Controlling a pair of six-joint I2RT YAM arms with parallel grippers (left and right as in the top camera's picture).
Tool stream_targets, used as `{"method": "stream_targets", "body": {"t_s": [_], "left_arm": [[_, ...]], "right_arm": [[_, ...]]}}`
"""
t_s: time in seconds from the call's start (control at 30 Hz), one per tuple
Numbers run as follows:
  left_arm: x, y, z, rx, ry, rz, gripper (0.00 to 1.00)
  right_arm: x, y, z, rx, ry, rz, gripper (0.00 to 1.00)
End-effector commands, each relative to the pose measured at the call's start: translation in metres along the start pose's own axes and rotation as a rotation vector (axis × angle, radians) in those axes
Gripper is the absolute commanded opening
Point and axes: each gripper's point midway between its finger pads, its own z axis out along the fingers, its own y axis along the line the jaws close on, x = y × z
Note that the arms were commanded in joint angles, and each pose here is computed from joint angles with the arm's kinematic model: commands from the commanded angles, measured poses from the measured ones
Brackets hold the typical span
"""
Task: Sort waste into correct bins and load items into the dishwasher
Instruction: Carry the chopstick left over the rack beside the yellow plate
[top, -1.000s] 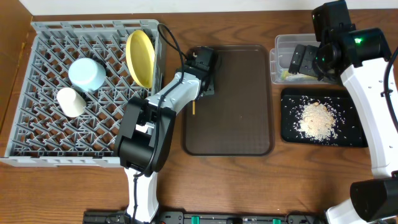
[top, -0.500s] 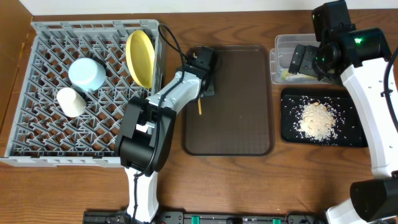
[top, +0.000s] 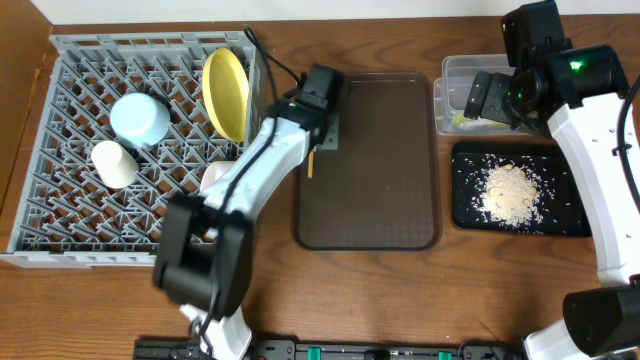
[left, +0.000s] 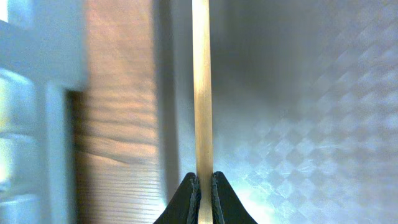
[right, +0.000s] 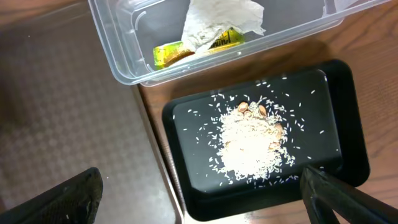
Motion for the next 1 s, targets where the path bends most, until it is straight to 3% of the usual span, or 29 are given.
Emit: {"method": "stream_targets", "body": {"t_s": [0.0, 0.23, 0.47, 0.6, 0.97], "left_arm": [[-0.020, 0.022, -0.026, -0.054, -0.080, 0.072, 0.08], [-0.032, 0.053, -0.039, -0.090, -0.108, 0.149, 0.08], [-0.065, 0.109, -0.059, -0.140, -0.232, 0.031, 0.07], [-0.074, 0.120, -0.054, -0.086, -0.258, 0.113, 0.08], [-0.072, 0.153, -0.021, -0.119, -0.220, 0.091, 0.08]], "right_arm": [[-0.005, -0.007, -0.004, 0.008, -0.017, 0.025, 0.99], [-0.005, -0.007, -0.004, 0.008, -0.017, 0.025, 0.99], [-0.005, -0.007, -0.004, 0.008, -0.017, 0.025, 0.99], [-0.005, -0.007, -0.004, 0.008, -0.017, 0.025, 0.99], [-0.005, -0.007, -0.004, 0.008, -0.017, 0.025, 0.99]]}}
